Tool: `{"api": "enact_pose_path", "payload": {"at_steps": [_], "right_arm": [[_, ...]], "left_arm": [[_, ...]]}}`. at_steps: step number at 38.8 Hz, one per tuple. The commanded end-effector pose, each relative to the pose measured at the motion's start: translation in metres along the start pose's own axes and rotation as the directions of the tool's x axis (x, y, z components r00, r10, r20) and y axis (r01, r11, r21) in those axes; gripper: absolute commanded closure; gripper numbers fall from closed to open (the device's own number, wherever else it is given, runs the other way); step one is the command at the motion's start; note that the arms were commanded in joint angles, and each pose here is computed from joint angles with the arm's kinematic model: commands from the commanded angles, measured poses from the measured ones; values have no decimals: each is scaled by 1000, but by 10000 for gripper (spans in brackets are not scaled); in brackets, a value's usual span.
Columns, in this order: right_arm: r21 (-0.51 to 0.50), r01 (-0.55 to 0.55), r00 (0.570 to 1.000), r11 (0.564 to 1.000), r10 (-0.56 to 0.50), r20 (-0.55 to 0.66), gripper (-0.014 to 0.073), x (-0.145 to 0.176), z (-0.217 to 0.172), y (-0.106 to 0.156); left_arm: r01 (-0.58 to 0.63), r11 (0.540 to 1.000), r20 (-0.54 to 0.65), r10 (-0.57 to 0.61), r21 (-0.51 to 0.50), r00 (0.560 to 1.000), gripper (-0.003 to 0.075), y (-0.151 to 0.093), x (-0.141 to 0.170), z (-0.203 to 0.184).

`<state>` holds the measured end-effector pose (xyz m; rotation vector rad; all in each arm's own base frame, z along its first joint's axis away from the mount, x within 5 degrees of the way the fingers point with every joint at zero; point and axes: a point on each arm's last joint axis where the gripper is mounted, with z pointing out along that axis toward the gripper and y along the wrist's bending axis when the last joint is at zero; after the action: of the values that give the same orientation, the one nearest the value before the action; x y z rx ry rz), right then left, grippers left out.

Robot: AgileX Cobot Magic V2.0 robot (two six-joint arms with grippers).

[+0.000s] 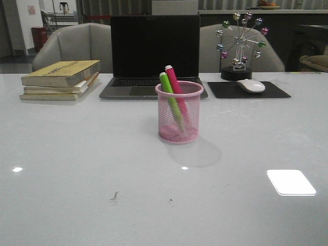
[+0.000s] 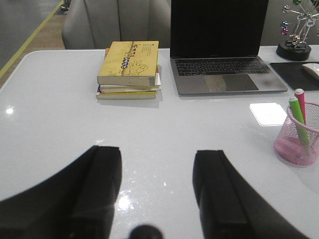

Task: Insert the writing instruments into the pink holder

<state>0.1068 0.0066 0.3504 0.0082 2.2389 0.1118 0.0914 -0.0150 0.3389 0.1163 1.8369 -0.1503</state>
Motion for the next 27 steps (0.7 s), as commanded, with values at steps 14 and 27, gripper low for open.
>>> {"api": "enact_pose_path", "payload": {"at_steps": [14, 27], "right_arm": [[4, 5, 995, 1000, -6, 103, 571, -13, -7, 0], [0, 12, 970, 1000, -12, 245, 571, -9, -33, 2]], "left_arm": [[17, 1000, 112, -15, -14, 994, 315, 1, -16, -4], [17, 1000, 112, -15, -14, 994, 315, 1, -16, -4]]}}
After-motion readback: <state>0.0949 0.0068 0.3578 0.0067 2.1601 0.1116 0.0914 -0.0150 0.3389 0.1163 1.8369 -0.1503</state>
